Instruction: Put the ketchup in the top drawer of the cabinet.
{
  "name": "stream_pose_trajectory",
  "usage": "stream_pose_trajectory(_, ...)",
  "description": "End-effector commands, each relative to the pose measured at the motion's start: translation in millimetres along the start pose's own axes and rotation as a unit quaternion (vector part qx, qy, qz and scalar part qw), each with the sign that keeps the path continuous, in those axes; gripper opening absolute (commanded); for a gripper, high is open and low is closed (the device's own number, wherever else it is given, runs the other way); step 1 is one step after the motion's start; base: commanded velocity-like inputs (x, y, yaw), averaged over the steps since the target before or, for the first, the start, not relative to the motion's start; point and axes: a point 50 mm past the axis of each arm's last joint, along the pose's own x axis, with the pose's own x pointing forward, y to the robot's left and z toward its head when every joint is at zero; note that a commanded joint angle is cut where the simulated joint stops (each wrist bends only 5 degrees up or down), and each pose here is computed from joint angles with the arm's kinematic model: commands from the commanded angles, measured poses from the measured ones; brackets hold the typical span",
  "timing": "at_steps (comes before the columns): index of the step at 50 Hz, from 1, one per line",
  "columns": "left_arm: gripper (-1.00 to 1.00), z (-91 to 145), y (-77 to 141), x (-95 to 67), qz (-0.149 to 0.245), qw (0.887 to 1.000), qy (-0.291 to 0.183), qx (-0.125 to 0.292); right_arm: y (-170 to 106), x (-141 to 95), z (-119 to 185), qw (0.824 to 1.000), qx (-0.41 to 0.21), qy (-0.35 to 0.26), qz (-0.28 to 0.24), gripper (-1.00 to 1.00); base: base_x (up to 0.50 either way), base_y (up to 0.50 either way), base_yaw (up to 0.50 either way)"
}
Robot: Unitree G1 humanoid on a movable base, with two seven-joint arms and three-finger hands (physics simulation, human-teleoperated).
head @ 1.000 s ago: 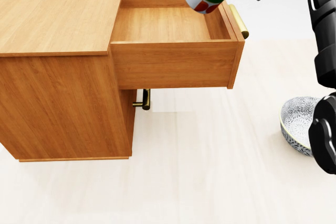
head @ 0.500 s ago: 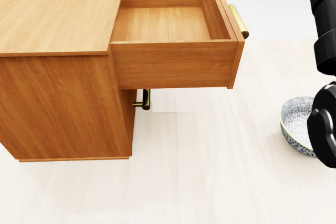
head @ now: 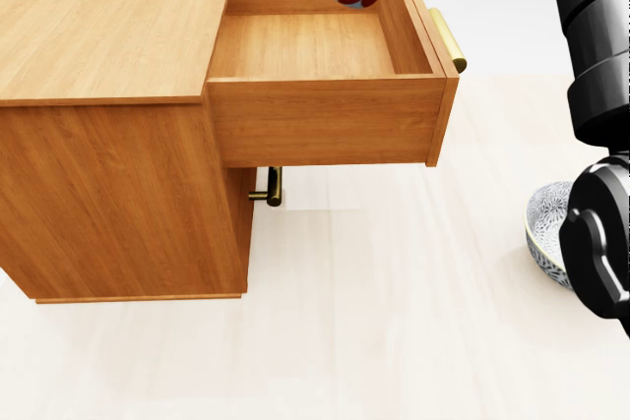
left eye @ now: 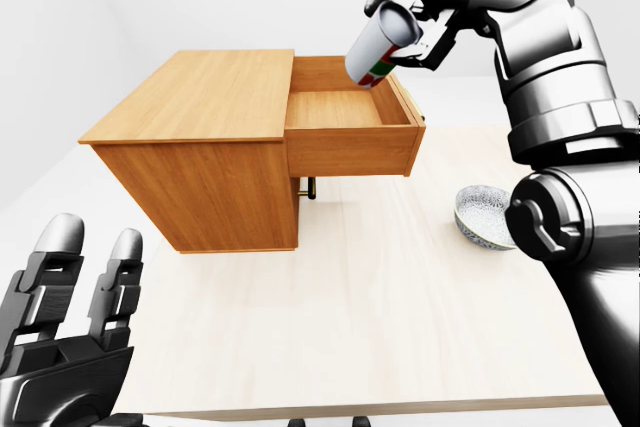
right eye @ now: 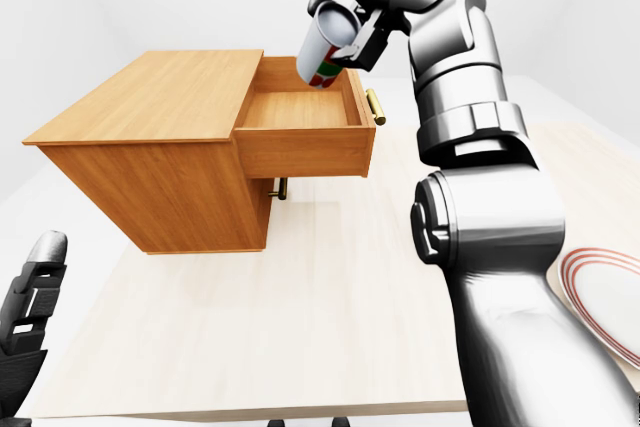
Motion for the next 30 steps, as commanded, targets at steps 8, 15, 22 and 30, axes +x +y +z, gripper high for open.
stream_pose_trajectory(8,1.0,7,-3,9.8,-0.005,0.998,-0.06,0.007,15,7,-22,0.997,0.056,0.038,0.044,-1.0,0.0,0.0,0.0)
stream_pose_trajectory(15,1.0,6,-3,10.1,-0.006,0.998,-0.059,0.007,18,8,-27,0.996,0.067,0.037,0.048,-1.0,0.0,0.0,0.0)
stream_pose_trajectory(22,1.0,5,-5,9.1,-0.008,0.998,-0.058,0.008,20,9,-27,0.995,0.076,0.033,0.05,-1.0,0.0,0.0,0.0)
stream_pose_trajectory(30,1.0,5,-6,8.6,-0.01,0.998,-0.057,0.009,30,14,-30,0.994,0.085,0.032,0.062,-1.0,0.0,0.0,0.0)
